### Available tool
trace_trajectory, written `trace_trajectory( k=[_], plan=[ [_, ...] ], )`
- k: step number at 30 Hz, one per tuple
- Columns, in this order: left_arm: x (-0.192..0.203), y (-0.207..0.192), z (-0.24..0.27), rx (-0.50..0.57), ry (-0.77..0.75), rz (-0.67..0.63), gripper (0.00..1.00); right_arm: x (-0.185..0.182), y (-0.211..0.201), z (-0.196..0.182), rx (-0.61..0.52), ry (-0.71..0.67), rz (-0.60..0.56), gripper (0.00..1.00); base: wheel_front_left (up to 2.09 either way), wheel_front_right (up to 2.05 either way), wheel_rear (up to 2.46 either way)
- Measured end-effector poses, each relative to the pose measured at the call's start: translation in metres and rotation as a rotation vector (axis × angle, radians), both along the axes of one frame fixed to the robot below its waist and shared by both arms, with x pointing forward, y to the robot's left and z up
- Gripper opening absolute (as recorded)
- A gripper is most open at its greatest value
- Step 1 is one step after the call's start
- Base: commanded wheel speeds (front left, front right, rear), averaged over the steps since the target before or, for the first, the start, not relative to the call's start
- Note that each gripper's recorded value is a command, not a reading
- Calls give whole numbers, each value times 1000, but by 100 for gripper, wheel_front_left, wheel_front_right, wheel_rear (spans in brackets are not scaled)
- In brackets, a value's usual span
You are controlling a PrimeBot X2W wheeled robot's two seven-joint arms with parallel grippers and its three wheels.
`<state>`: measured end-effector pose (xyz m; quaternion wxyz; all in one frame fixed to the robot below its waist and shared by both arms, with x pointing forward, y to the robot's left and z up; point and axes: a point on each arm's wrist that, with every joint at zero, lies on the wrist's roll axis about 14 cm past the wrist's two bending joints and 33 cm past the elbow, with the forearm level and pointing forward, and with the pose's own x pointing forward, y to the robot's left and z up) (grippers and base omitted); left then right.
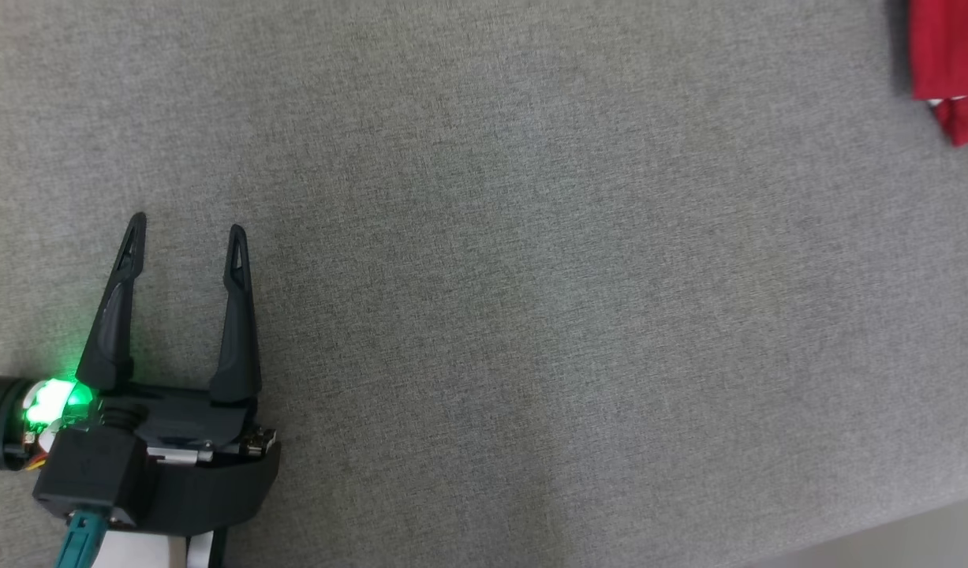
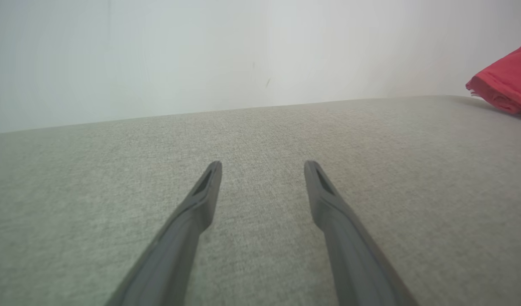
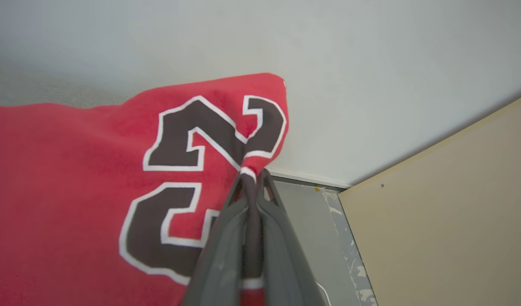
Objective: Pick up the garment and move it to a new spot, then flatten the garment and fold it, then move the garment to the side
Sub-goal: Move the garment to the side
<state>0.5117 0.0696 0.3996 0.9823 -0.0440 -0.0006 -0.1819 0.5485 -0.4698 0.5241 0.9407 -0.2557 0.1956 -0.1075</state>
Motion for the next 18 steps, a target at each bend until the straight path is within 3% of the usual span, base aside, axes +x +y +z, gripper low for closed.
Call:
trace_trajectory(
  k=[8,9,10,14,18],
  plan=[
    [3,0,-7,-4,4,-2,100,-4,-38,-19,-32,52,-141,0,0,0,0],
    [3,1,-7,-2,5,1,100,-4,-40,-22,-36,56,-149,13,0,0,0],
    [3,2,-8,-1,6,3,100,-3,-42,-26,-42,62,-156,100,0,0,0],
    [3,5,-7,1,5,15,100,1,-45,-35,-67,77,-168,100,0,0,0],
    [3,10,-4,2,5,34,100,16,-34,-23,-60,-6,-128,100,0,0,0]
  ],
)
